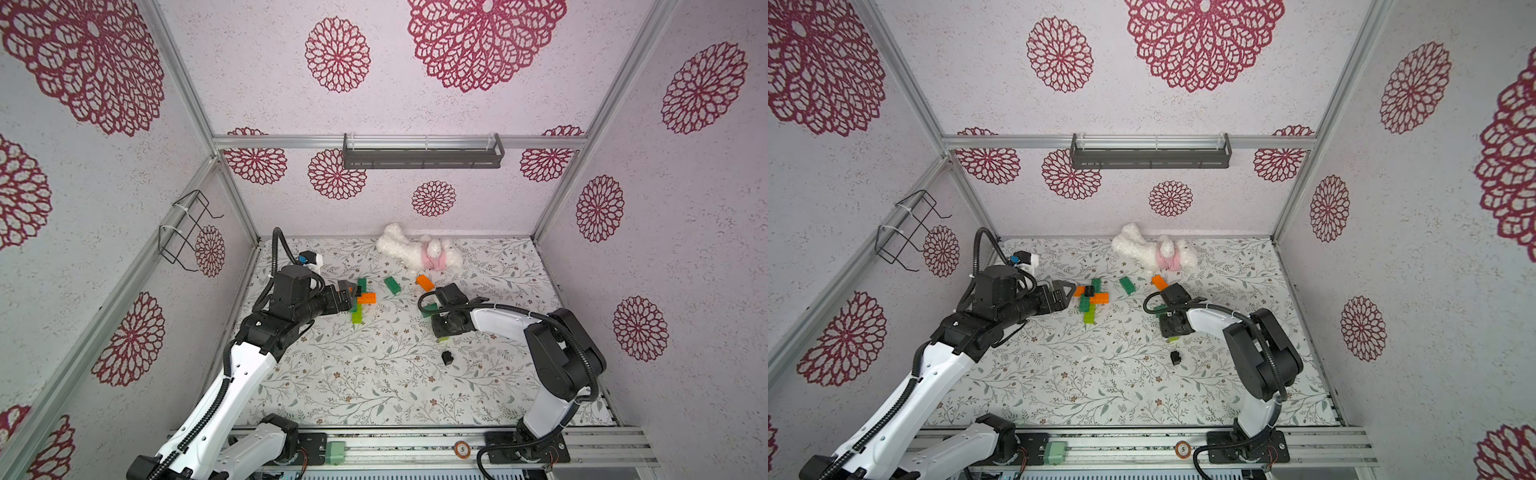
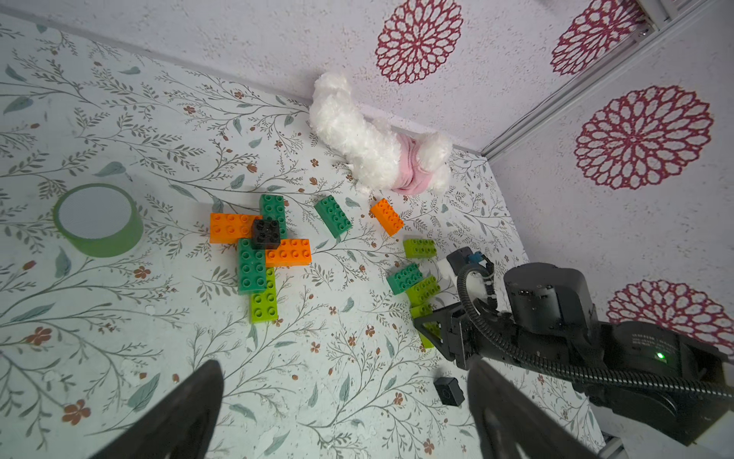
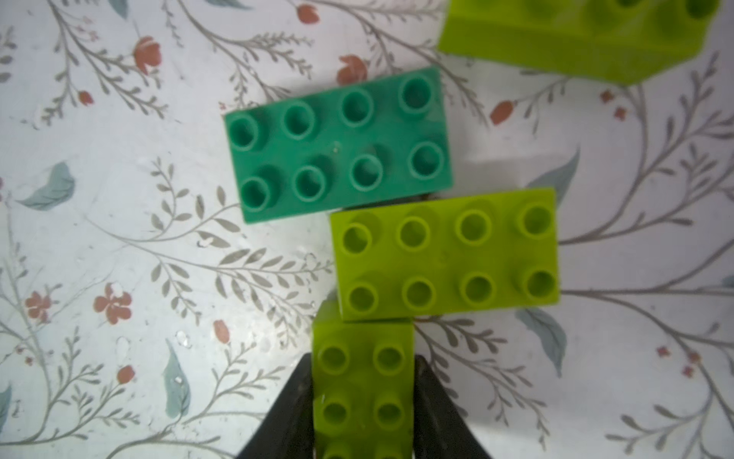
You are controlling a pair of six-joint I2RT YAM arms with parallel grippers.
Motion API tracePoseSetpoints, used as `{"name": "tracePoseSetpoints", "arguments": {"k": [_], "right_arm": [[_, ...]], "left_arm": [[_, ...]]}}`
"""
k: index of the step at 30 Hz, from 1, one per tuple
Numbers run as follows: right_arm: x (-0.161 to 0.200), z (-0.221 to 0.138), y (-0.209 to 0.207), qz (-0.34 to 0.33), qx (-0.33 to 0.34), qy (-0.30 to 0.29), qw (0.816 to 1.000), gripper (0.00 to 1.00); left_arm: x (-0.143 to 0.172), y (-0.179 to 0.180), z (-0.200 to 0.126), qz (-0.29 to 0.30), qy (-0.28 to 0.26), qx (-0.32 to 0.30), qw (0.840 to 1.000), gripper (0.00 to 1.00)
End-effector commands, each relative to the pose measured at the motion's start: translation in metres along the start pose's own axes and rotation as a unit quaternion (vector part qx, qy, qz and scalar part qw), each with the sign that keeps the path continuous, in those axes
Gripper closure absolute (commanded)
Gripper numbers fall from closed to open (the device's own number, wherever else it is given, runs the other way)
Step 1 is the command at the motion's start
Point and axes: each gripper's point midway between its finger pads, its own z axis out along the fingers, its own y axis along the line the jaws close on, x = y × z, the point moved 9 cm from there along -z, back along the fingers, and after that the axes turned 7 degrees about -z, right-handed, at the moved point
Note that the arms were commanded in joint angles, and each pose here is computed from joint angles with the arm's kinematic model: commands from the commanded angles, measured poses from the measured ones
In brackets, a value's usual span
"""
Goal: Assemble a small pinwheel with lego
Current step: Pick up the lego brick from the center of the board, then place the lego brick at the center of the board.
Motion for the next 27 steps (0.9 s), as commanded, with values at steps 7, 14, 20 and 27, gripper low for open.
{"name": "tracePoseSetpoints", "arguments": {"k": [7,14,20,27], "right_arm": [[-0.012,-0.029,0.035,0.026,0.037,-0.021,0.999,0.78],[0.017,-0.053,0.07,0.081,-0.008,-0.043,0.996,0.78],[0.052,-0.054,0.088,0.107,-0.01,-0.045,0.993,0.78],[0.068,-0.038,0.101,0.094,0.016,-0.034,0.995,0.75]], "left_arm": [[0.015,0.011,-0.021,0.04,-0.013,-0.007,0.999,0.03],[0.027,0.017,-0.031,0.024,-0.02,-0.001,1.0,0.03],[0.046,0.023,-0.032,-0.002,0.001,0.021,1.0,0.03],[0.051,0.022,-0.033,-0.006,0.016,0.039,0.999,0.03]]}}
